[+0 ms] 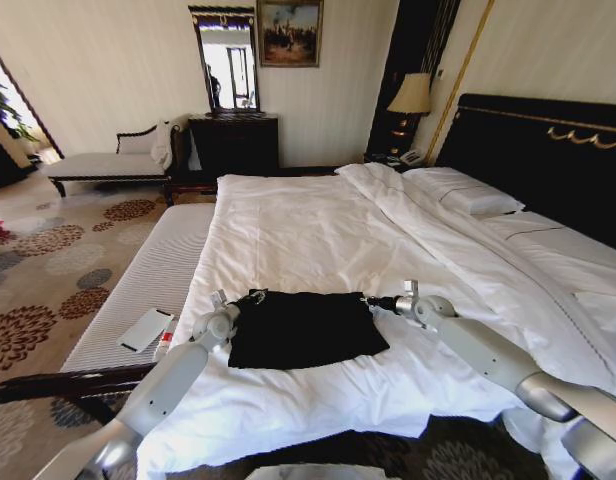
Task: Fold the clothes on the bed.
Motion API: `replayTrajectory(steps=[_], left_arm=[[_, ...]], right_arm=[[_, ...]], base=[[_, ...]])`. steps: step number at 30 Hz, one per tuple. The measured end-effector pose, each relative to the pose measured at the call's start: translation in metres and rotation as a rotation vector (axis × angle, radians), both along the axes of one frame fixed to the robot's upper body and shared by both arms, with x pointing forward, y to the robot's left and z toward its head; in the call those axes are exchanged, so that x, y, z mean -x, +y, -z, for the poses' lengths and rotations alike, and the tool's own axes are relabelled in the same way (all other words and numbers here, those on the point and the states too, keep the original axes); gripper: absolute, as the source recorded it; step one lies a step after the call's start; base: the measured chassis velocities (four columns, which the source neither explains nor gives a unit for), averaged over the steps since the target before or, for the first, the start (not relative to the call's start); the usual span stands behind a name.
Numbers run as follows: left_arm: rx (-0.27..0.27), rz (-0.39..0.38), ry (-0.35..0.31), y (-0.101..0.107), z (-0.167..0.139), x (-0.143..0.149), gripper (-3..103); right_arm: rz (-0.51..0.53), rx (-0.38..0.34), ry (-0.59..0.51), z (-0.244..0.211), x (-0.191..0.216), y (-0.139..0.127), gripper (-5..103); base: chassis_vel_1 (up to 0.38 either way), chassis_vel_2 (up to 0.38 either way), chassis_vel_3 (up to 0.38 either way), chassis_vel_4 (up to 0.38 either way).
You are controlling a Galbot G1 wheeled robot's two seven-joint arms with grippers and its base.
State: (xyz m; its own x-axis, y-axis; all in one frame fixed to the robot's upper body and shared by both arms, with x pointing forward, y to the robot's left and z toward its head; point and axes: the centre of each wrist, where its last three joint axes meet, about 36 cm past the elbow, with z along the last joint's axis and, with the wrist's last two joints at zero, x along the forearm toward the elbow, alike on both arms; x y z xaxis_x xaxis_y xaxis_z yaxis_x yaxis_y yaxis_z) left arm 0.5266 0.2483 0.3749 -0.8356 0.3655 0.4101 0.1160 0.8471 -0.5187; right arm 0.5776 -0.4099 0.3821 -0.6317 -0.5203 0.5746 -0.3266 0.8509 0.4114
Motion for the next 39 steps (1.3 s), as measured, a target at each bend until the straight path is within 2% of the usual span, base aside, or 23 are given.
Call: replayTrajectory(steps=[1, 2, 4, 5, 8, 10, 12, 21, 28, 33, 36, 37, 39], left_arm=[[0.0, -0.001, 0.0, 0.0, 0.0, 0.0, 32], [0.0, -0.001, 0.0, 0.0, 0.0, 0.0, 32], [-0.001, -0.002, 0.0, -0.001, -0.001, 0.001, 22], [-0.001, -0.002, 0.0, -0.001, -0.001, 0.001, 22], [-0.003, -0.001, 0.0, 0.001, -0.002, 0.004, 6], [-0.005, -0.002, 0.001, 0.003, -0.002, 0.005, 6], [-0.011, -0.007, 0.003, 0.007, -0.001, 0.008, 2], [-0.012, -0.024, 0.0, 0.013, -0.003, 0.013, 2], [-0.02, -0.017, -0.049, 0.019, -0.021, 0.018, 2], [-0.018, 0.001, -0.139, 0.019, -0.059, 0.021, 2], [-0.004, -0.005, -0.203, 0.019, -0.079, 0.025, 2], [-0.004, -0.005, -0.203, 0.019, -0.079, 0.025, 2], [-0.005, -0.024, -0.249, 0.025, -0.092, 0.026, 2]], right_arm=[[-0.001, -0.001, -0.002, -0.001, 0.0, 0.001, 1], [-0.001, -0.001, -0.002, -0.001, 0.0, 0.001, 1], [-0.003, -0.004, -0.004, -0.002, 0.0, 0.003, 1], [-0.003, -0.004, -0.004, -0.002, 0.0, 0.003, 1], [0.001, -0.006, -0.002, 0.0, 0.002, 0.003, 1], [0.002, -0.008, -0.001, 0.001, 0.003, 0.002, 1], [0.004, -0.01, 0.002, 0.003, 0.006, 0.002, 1], [0.0, -0.011, -0.006, 0.002, 0.008, 0.005, 1], [0.001, -0.02, -0.092, -0.02, 0.009, 0.015, 1], [-0.03, 0.017, -0.264, -0.051, 0.014, 0.02, 1], [-0.023, 0.0, -0.387, -0.064, 0.017, 0.019, 1], [-0.023, 0.0, -0.387, -0.064, 0.017, 0.019, 1], [-0.004, -0.02, -0.449, -0.079, 0.021, 0.013, 1]], base=[[0.0, 0.0, 0.0, 0.0], [0.0, 0.0, 0.0, 0.0], [0.0, 0.0, 0.0, 0.0], [0.0, 0.0, 0.0, 0.0], [0.0, 0.0, 0.0, 0.0], [0.0, 0.0, 0.0, 0.0], [0.0, 0.0, 0.0, 0.0], [0.0, 0.0, 0.0, 0.0], [0.0, 0.0, 0.0, 0.0], [0.0, 0.0, 0.0, 0.0], [0.0, 0.0, 0.0, 0.0], [0.0, 0.0, 0.0, 0.0], [0.0, 0.0, 0.0, 0.0]])
